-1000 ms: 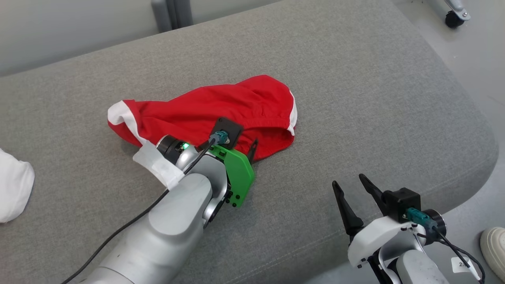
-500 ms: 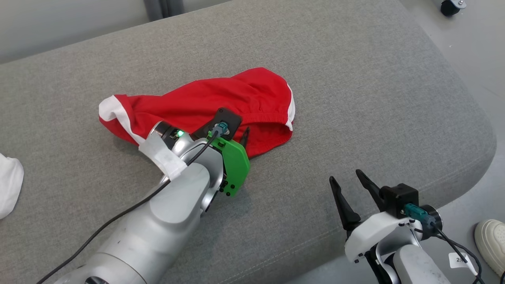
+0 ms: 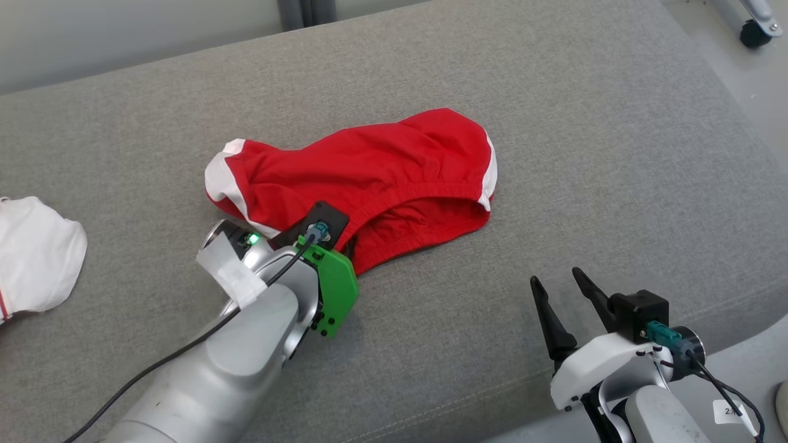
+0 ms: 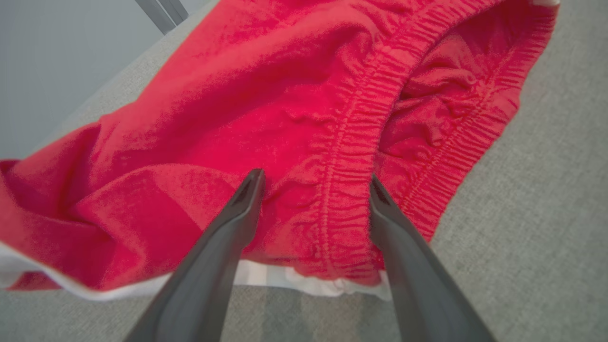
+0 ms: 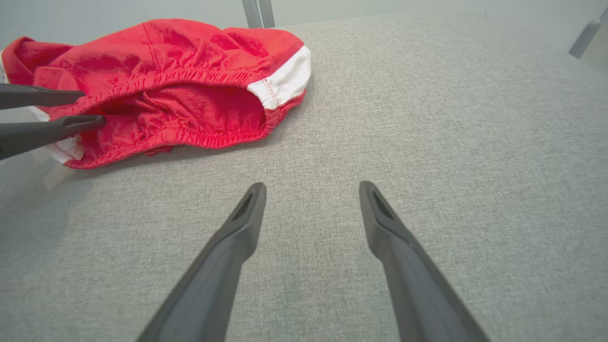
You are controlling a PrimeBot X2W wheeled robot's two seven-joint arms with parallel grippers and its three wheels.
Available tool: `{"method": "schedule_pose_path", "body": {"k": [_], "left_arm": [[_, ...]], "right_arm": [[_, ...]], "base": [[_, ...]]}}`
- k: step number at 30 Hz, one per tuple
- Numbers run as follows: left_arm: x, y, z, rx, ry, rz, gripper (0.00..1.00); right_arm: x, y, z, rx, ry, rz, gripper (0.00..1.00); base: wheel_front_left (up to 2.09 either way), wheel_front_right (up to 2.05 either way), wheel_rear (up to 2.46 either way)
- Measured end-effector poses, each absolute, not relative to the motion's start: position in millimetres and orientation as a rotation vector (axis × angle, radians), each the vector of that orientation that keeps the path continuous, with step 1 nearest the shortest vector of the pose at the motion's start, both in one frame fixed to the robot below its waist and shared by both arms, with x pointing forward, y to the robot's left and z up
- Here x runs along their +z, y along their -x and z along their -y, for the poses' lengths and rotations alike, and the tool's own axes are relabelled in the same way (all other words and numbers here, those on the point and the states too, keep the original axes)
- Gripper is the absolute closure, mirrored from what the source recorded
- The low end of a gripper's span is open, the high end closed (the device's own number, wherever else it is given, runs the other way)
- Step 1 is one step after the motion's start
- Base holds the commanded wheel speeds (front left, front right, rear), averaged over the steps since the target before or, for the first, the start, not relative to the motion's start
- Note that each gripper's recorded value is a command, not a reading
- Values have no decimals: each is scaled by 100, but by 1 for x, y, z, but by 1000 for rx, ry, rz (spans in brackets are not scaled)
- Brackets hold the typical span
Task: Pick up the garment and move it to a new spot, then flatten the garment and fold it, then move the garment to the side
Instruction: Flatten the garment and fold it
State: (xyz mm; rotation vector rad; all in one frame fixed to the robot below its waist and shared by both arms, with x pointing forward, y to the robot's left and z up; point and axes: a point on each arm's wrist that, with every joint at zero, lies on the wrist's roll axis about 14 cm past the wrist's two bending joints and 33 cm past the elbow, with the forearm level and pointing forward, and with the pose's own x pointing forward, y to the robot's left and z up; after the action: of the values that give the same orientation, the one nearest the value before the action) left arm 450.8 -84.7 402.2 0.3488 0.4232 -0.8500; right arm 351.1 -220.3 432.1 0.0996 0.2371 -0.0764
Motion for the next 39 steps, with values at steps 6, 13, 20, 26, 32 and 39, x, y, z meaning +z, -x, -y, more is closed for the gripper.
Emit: {"method": "schedule_pose_path", "body": {"k": [6, 13, 20, 26, 32, 39], "left_arm": [[402, -441, 59, -804, -348, -426, 50], [435, -445, 56, -754, -248, -339, 100], [501, -462, 59, -722, -192, -156, 100], [580, -480, 79, -739, -180, 48, 100], [653, -476, 114, -818, -161, 235, 100], [709, -441, 165, -969, -54, 408, 100]], "right_arm": [[438, -357, 209, -39, -104, -218, 0], [443, -355, 202, -18, -103, -207, 0], [449, -350, 197, -2, -103, -192, 0], [451, -343, 198, -7, -103, -189, 0], [453, -337, 202, -21, -103, -186, 0], [453, -328, 207, -43, -104, -188, 0]], "base": [[0, 0, 0], [0, 0, 0], [0, 0, 0], [0, 0, 0], [0, 0, 0], [0, 0, 0]]}}
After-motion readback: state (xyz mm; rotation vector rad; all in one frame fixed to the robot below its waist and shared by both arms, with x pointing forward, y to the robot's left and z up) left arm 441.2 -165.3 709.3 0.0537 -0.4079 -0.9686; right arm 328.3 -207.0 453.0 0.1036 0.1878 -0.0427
